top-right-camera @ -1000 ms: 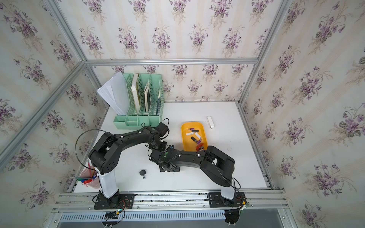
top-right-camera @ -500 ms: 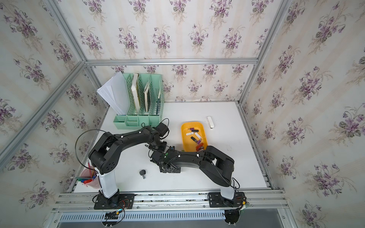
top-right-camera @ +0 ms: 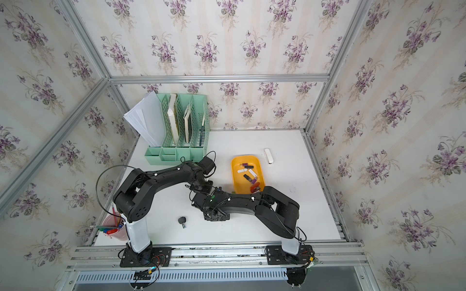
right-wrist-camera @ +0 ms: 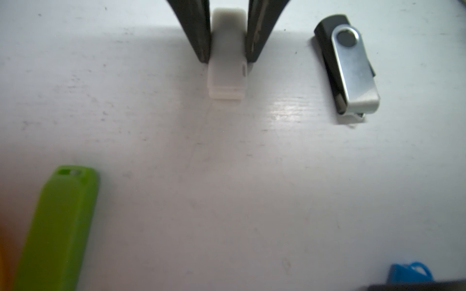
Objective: Put the usb flash drive into the storage box
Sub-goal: Pick up the USB flash from the center of the board.
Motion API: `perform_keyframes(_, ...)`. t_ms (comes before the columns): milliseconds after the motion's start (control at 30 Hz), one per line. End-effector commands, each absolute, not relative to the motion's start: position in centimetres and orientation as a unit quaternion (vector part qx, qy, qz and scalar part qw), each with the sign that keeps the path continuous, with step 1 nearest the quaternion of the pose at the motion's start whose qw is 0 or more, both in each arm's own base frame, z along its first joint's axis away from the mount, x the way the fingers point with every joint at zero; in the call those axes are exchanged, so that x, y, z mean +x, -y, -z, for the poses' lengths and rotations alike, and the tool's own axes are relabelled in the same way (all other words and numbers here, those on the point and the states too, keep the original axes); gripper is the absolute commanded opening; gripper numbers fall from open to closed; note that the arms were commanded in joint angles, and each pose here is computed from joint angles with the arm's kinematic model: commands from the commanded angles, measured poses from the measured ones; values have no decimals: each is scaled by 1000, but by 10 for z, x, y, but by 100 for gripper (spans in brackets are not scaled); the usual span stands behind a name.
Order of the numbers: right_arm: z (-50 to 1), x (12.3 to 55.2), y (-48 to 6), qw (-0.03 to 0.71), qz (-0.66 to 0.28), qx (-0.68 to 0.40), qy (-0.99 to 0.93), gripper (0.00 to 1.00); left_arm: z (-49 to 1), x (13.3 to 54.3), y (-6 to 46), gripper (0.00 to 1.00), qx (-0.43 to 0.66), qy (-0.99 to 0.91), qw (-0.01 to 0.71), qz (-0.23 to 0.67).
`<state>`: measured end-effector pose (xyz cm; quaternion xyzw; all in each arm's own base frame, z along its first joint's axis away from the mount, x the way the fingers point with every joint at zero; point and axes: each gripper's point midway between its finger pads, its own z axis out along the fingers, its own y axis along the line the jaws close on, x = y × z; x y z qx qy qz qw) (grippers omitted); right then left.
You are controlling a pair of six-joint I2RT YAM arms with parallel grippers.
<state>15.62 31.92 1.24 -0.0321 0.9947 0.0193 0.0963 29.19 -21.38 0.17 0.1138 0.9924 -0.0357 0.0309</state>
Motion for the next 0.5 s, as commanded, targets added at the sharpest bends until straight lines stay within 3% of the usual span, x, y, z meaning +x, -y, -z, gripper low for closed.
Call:
perform_keyframes(0,-8,148,-319,73,-23,-36,-996,24,23,250,174,32,112,-991,-63,-40)
perform_keyframes(467,-41,158,-315,106,-39,-26,-993,19,25,247,172,32,113,-990,-69,-42)
